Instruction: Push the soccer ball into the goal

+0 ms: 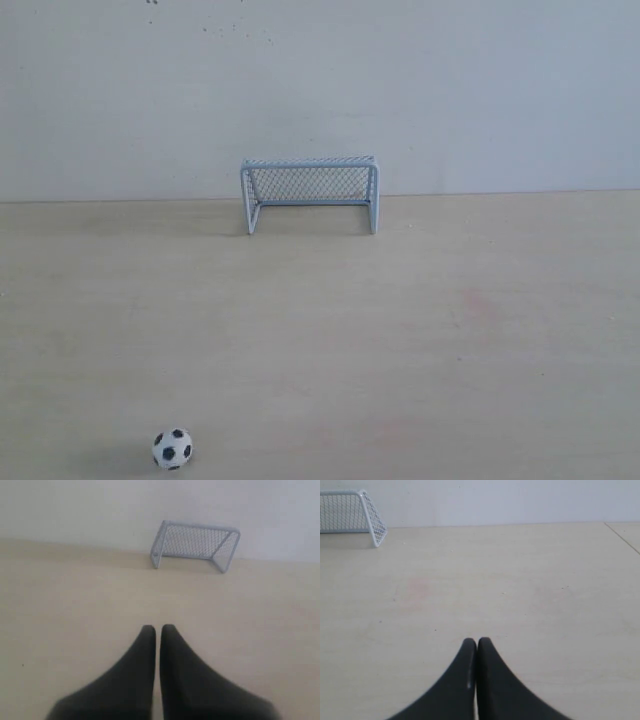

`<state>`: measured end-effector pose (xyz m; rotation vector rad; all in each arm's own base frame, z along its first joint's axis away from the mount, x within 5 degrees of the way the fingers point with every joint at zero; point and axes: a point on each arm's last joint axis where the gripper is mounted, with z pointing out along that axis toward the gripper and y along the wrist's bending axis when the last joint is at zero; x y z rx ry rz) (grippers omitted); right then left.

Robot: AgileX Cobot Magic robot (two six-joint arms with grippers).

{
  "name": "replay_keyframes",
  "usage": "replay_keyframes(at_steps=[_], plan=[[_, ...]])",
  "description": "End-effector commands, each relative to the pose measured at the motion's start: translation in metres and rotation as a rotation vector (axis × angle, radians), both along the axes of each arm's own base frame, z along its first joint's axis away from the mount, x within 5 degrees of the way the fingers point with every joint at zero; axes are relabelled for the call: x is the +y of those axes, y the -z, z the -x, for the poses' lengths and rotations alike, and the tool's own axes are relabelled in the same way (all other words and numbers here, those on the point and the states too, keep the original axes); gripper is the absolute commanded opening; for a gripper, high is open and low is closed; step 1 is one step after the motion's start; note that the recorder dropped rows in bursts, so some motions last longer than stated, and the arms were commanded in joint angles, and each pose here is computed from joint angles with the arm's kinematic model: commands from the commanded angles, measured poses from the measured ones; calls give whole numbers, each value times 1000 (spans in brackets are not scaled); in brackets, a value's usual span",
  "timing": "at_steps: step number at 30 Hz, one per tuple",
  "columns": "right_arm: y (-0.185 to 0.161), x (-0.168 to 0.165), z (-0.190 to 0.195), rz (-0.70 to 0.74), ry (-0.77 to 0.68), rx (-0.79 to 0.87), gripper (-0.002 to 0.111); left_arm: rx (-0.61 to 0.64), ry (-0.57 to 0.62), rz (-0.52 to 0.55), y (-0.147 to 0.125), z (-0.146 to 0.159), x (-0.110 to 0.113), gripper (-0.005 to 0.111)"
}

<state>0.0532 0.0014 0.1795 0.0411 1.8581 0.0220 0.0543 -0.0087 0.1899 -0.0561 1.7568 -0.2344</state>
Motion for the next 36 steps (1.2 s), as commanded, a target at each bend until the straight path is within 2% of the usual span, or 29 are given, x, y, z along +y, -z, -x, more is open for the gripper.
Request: replay_keyframes(at_steps=[1, 5, 36], plan=[[-1, 0, 0, 9, 4, -10, 0, 30, 0, -52, 4, 1, 1, 4], [-1, 0, 0, 9, 4, -10, 0, 27, 18, -135, 5, 1, 1, 4], [-1, 0, 0, 7, 5, -10, 0, 25, 17, -134, 5, 1, 1, 4]])
